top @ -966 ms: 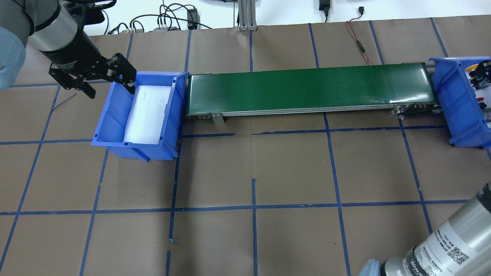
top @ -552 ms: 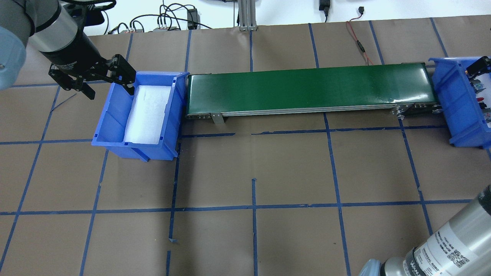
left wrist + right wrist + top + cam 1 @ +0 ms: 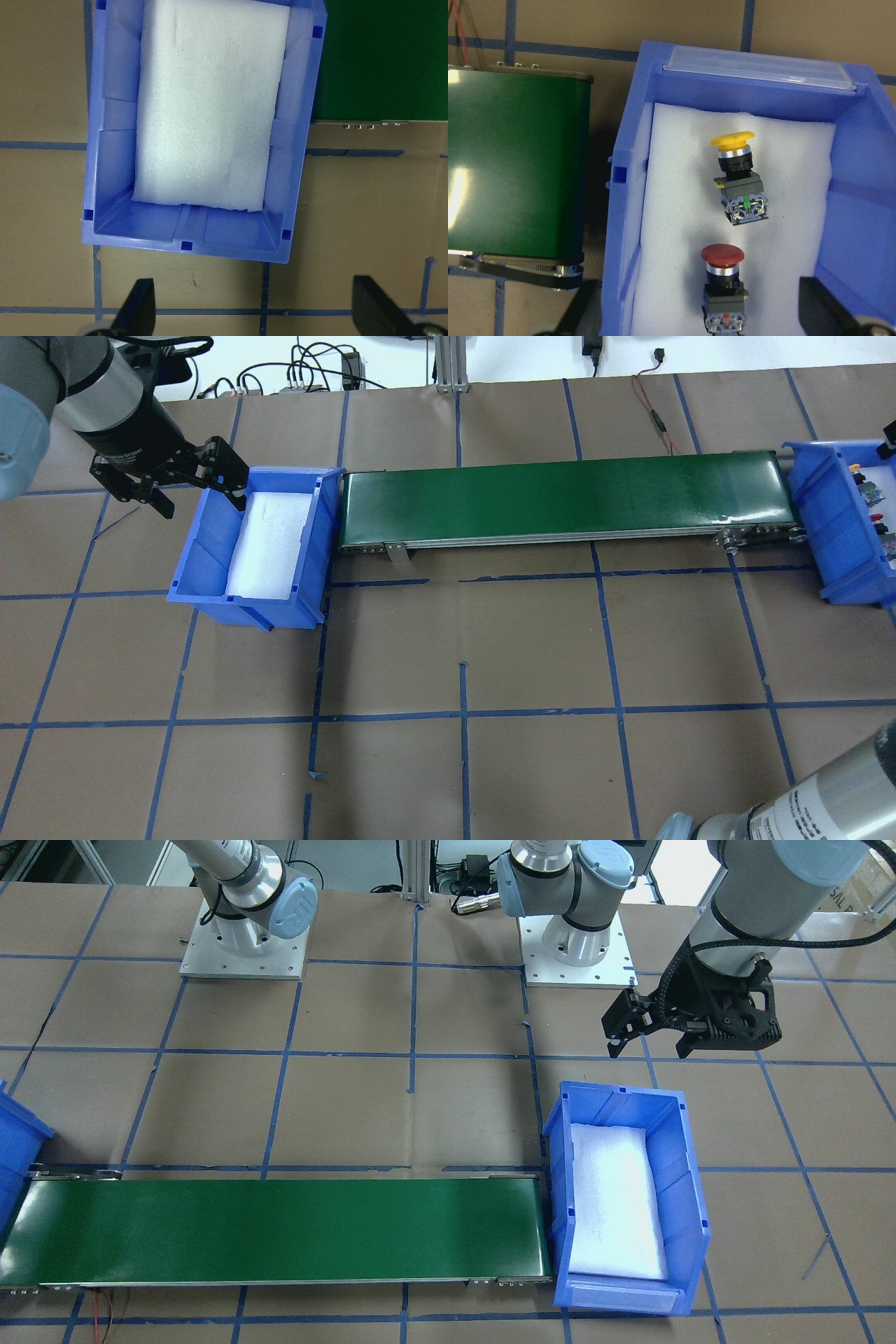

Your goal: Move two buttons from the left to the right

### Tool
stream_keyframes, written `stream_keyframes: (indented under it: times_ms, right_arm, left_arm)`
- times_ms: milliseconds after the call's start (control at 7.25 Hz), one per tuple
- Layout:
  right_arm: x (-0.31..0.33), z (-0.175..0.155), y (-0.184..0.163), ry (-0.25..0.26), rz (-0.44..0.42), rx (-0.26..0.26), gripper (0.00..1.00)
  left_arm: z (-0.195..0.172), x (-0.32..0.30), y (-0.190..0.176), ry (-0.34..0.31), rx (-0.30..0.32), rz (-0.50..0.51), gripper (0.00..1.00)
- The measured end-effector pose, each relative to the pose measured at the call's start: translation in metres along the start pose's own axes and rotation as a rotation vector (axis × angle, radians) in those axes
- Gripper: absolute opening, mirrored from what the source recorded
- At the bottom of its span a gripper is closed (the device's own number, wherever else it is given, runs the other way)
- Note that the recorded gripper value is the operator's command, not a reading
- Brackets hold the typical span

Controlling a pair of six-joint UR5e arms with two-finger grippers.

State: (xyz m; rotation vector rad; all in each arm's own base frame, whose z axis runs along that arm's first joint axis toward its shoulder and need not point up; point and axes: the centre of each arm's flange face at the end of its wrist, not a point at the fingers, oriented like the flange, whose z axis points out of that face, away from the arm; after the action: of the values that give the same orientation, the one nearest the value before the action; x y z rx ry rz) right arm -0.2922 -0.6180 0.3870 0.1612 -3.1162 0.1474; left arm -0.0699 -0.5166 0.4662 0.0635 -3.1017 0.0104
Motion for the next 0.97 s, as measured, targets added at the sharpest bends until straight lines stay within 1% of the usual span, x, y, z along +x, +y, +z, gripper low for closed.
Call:
stream_keyframes:
  times_ms: [276,414,690,966]
  right_arm:
    - [-0.024,-0.059,0.017,0.052,-0.013,-0.001,1.00]
    - [-0.030,-0.074,0.022,0.068,-0.017,0.002,1.00]
    - [-0.043,-0.080,0.020,0.069,-0.023,0.007,1.00]
    - [-0.074,-0.088,0.009,0.067,-0.050,0.011,1.00]
  left_arm:
    - [-0.002,0.001,-0.001,0.001,0.011,0.002,1.00]
    - [-0.003,0.001,-0.001,0.000,0.012,0.003,1.00]
    - [0.000,0.000,-0.001,-0.004,0.006,0.018,1.00]
    - [0.007,-0.014,-0.006,-0.061,-0.015,0.031,1.00]
